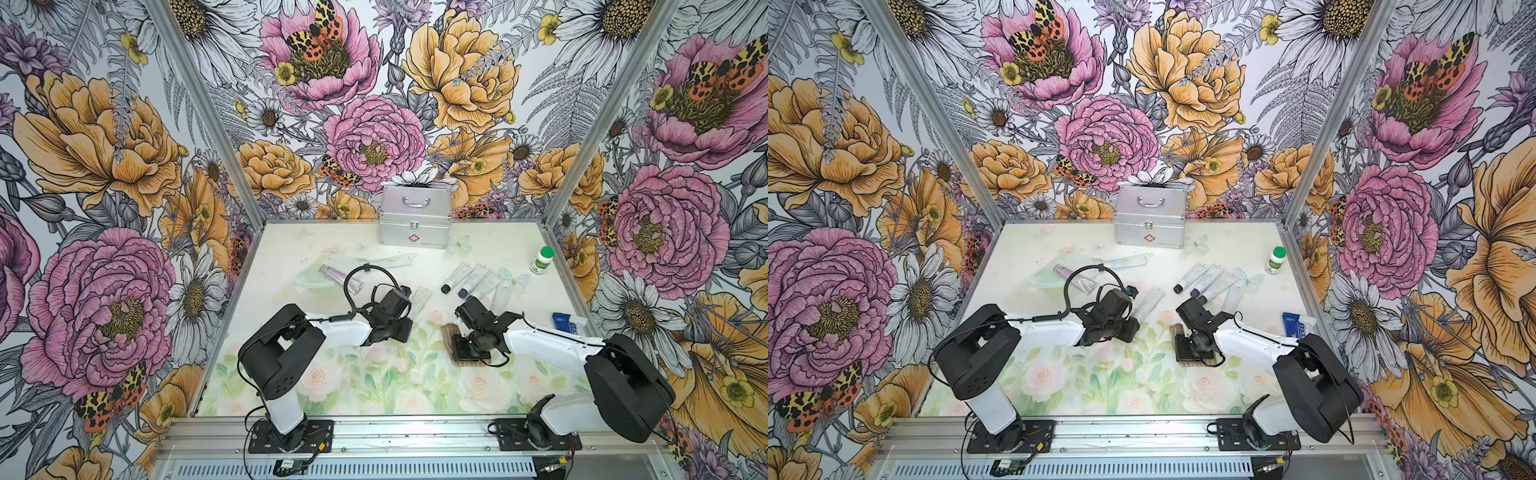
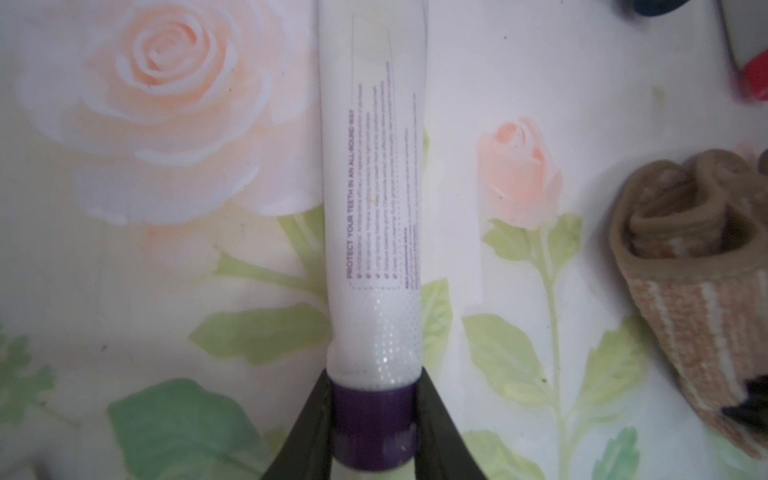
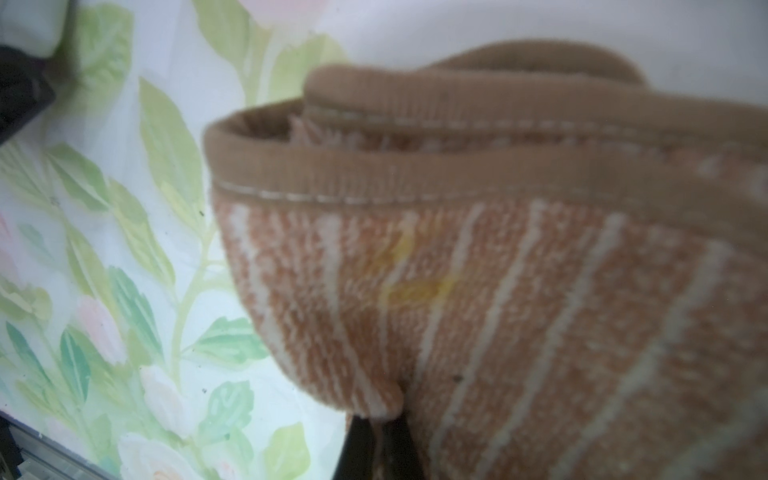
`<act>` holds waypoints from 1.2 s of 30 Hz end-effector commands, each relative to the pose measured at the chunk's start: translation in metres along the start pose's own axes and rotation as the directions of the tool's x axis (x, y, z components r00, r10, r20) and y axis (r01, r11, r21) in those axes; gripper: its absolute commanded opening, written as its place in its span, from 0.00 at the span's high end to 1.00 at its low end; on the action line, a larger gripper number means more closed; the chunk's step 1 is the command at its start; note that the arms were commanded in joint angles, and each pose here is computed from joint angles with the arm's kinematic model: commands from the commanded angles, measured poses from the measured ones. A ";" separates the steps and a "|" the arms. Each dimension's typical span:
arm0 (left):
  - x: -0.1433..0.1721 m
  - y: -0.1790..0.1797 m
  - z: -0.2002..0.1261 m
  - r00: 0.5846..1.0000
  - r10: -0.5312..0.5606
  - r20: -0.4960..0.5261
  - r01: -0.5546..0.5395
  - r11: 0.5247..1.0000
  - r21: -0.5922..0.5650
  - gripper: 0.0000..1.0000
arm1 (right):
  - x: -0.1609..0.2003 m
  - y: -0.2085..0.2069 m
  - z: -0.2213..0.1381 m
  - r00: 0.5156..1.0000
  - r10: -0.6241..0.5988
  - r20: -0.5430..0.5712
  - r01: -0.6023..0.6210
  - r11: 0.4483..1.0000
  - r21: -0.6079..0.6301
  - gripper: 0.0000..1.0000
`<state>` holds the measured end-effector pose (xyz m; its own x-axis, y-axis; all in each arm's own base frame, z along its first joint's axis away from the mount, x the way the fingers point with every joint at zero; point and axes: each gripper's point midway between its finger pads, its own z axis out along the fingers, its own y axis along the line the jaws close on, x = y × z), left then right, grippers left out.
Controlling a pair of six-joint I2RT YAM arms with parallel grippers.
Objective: Wipe the surface of the toothpaste tube
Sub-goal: Move the toothpaste to the center of the board.
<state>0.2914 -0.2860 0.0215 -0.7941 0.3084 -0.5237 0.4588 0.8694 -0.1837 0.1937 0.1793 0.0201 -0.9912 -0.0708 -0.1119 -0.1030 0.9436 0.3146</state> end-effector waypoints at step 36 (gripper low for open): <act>-0.140 -0.011 0.022 0.993 0.016 0.117 -0.021 0.999 0.044 0.30 | -0.009 0.004 -0.003 0.999 -0.030 0.019 0.029 0.998 0.060 1.00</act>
<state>0.3993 -0.3668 0.0366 -0.7592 0.3271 -0.5627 0.5241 0.8199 -0.2305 0.1938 0.1804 0.0203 -0.9886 -0.0974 -0.1150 -0.1253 0.9552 0.2681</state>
